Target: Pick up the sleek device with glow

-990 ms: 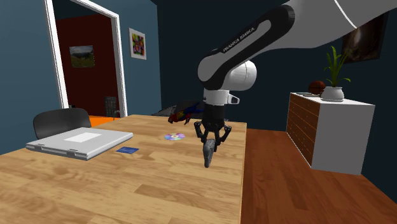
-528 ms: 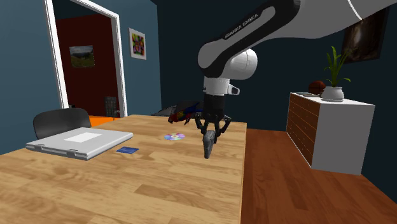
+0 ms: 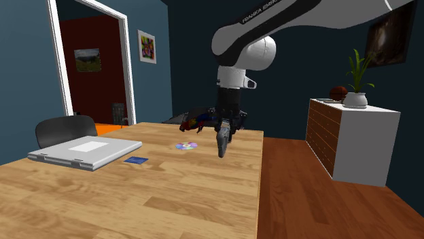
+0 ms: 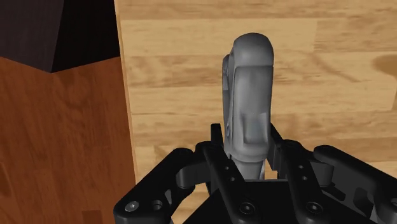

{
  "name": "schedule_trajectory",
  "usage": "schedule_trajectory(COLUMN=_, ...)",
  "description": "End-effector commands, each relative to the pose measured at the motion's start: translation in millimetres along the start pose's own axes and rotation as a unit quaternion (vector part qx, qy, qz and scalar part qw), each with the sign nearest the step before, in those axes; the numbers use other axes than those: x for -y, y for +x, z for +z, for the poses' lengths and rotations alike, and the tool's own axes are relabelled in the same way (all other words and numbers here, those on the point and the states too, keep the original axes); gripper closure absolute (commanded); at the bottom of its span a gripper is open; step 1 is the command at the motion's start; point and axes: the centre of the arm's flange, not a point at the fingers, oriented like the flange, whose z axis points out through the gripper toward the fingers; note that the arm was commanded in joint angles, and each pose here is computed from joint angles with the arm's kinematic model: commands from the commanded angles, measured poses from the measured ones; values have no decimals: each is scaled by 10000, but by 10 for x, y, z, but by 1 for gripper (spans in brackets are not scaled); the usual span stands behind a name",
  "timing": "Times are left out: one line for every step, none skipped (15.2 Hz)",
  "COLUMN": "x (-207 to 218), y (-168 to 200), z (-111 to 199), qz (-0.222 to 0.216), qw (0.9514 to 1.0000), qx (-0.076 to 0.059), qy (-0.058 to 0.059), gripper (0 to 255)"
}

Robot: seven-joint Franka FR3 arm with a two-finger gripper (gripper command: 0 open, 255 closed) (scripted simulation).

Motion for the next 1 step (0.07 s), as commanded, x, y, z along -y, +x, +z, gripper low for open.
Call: schedule_trajectory(x=-4, y=-2, z=-27, qz=0, qw=10000, qx=1, qy=-1, gripper=255)
